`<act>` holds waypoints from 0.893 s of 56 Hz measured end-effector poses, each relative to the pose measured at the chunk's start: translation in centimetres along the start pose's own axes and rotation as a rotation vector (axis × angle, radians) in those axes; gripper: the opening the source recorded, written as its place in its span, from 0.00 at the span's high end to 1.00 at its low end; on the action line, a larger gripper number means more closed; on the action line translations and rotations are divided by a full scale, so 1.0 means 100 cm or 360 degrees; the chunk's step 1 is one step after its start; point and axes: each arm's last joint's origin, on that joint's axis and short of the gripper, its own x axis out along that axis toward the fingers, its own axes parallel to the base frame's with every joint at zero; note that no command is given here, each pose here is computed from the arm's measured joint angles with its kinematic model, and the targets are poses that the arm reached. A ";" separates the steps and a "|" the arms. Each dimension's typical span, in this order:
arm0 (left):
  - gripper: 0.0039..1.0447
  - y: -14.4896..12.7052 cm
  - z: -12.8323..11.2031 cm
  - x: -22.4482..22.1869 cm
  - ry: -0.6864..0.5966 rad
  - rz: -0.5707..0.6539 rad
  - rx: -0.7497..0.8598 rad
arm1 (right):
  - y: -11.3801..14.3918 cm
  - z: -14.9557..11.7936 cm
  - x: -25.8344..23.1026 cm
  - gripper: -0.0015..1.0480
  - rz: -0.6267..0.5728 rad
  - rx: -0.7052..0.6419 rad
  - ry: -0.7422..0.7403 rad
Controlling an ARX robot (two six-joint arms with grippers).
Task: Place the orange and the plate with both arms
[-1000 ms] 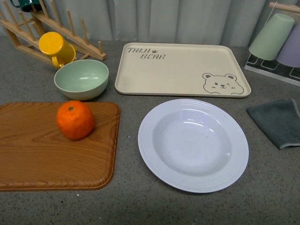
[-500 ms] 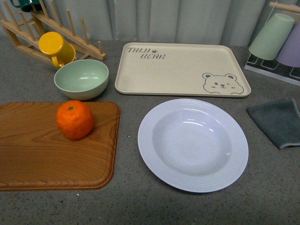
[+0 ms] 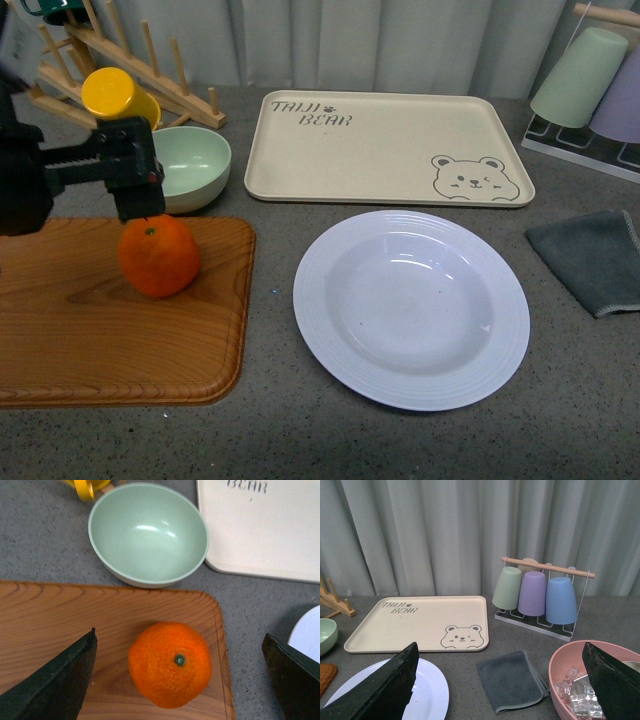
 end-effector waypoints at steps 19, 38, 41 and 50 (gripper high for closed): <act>0.06 0.003 -0.020 0.031 0.0237 0.0038 0.0032 | 0.000 0.000 0.000 0.09 0.0000 0.0000 0.0000; 0.06 -0.001 -0.024 0.041 0.0302 -0.0027 0.0023 | 0.000 0.000 0.000 0.09 0.0000 0.0000 0.0000; 0.06 -0.001 -0.025 0.044 0.0316 -0.0034 0.0022 | 0.000 0.000 0.000 0.09 0.0000 0.0000 0.0000; 0.18 0.000 -0.030 0.047 0.0372 -0.0034 0.0020 | 0.000 0.000 0.000 0.09 0.0000 -0.0001 0.0000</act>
